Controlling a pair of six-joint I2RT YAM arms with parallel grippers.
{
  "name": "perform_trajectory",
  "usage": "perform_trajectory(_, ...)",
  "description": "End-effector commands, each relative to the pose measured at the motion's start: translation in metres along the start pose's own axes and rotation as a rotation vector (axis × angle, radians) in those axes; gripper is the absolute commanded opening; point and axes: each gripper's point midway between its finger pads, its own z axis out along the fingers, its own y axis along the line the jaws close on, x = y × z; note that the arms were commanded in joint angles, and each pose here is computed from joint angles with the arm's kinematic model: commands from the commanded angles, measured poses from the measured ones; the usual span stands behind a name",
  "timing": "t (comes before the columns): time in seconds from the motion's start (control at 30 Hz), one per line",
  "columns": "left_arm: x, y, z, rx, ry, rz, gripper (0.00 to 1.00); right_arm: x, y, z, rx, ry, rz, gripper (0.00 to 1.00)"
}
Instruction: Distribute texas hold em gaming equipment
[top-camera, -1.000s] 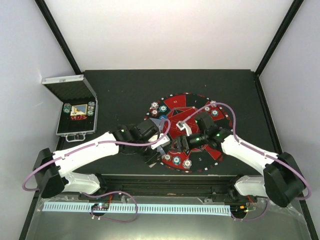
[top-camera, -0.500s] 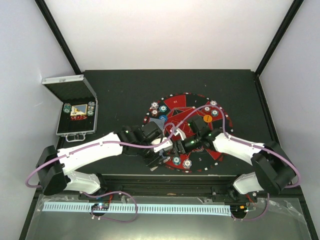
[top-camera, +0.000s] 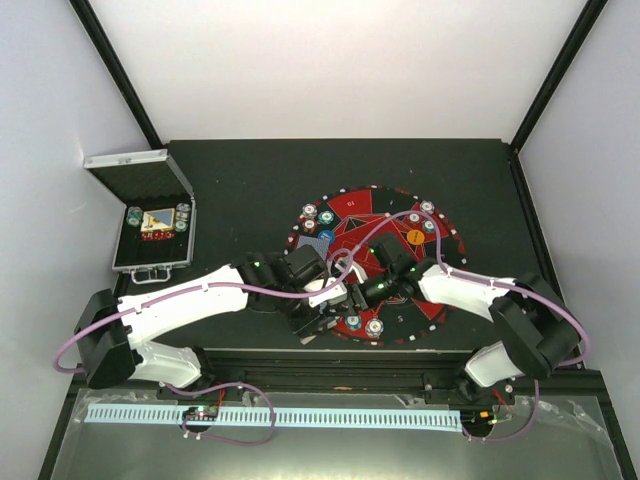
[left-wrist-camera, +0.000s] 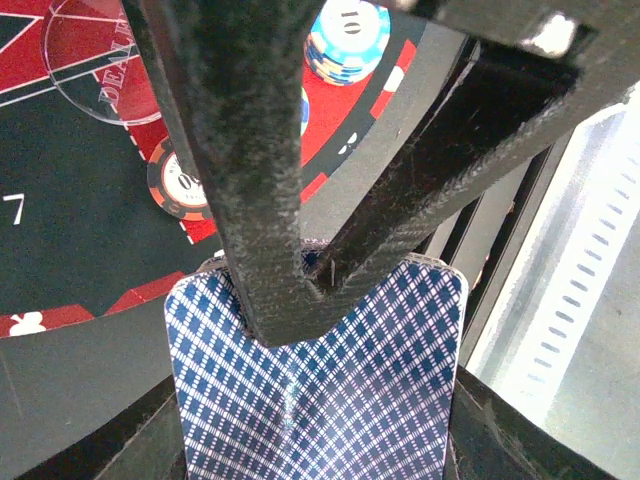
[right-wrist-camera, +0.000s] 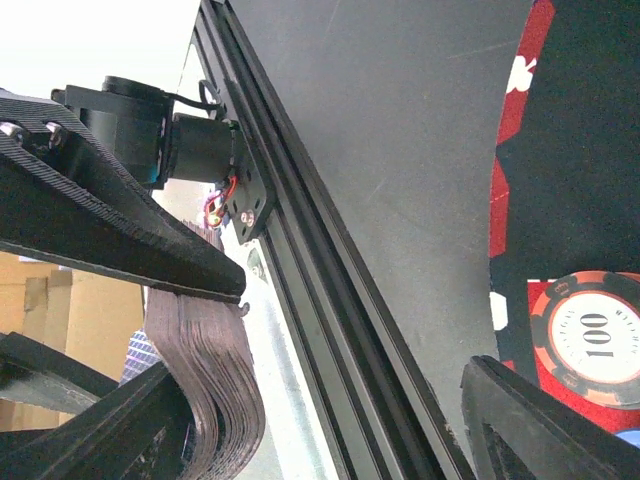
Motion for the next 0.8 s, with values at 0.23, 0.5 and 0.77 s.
perform_trajectory(0.23,-0.025,-0.013,-0.017,0.035,-0.082,0.066,0.56,-0.001,-0.004,0.009,-0.012,0.031,-0.014,0.69)
perform_trajectory(0.5,-0.022,-0.01,-0.017,0.018,-0.069,0.064,0.56,-0.004,-0.024,0.004,0.129,0.009,-0.016,0.58)
perform_trajectory(0.77,-0.017,-0.003,-0.015,-0.018,-0.056,0.059,0.56,-0.006,-0.023,-0.004,0.172,-0.002,-0.048,0.49)
